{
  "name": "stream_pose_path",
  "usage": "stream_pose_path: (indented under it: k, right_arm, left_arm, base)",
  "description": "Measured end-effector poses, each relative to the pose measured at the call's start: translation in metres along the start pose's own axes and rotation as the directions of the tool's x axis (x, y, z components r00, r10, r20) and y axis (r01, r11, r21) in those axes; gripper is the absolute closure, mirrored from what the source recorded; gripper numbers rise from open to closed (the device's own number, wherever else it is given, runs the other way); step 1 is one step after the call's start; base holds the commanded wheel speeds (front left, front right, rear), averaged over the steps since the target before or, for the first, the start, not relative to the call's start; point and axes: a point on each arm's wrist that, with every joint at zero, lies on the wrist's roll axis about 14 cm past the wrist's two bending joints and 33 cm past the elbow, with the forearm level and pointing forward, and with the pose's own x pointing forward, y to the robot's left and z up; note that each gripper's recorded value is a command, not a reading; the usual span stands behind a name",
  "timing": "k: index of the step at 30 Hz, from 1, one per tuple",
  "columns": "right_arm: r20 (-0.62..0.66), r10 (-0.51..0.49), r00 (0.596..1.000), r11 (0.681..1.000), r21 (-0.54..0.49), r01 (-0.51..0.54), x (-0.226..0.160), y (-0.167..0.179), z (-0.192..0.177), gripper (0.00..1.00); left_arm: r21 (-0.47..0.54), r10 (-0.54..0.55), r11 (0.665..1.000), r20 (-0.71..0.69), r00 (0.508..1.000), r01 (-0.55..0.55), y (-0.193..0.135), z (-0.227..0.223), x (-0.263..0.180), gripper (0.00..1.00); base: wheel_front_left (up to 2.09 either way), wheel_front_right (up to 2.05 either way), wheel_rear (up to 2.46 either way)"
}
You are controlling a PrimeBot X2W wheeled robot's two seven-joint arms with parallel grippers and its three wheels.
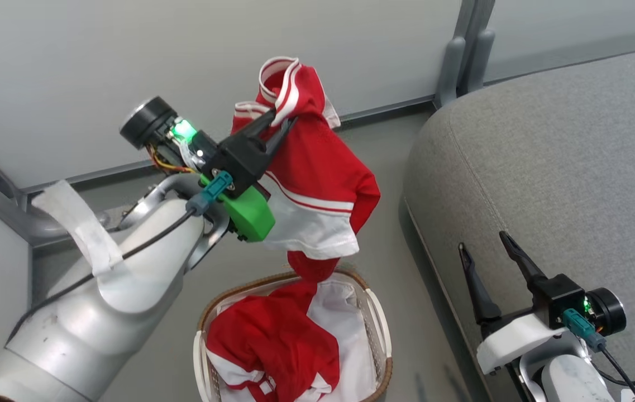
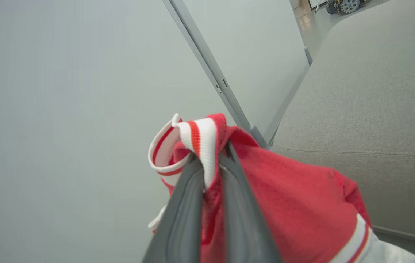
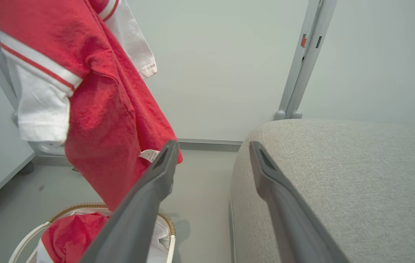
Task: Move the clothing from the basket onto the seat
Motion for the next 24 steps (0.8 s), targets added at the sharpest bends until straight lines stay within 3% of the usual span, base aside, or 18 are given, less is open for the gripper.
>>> stream_pose_path:
  k: [9,18,24]
  right_arm:
    - [0.090,0.128,0.988,0.992,-0.020,-0.127,0.008,0.041,0.031,0.00]
    - [0.157,0.269,0.950,0.963,-0.067,-0.262,0.029,0.085,0.059,0.00]
    - [0.236,0.331,0.913,0.943,-0.116,-0.312,0.050,0.103,0.095,0.00]
  left_arm:
    - [0.140,0.042,0.989,0.082,0.996,-0.053,0.036,0.067,0.005,1.00]
    - [0.224,0.020,0.974,0.102,0.995,-0.043,0.042,0.094,0.010,1.00]
    - [0.228,0.009,0.973,0.101,0.995,-0.032,0.037,0.095,0.008,1.00]
  base:
    - [0.00,0.00,0.00]
    - [0.00,0.00,0.00]
    - [0.00,0.00,0.00]
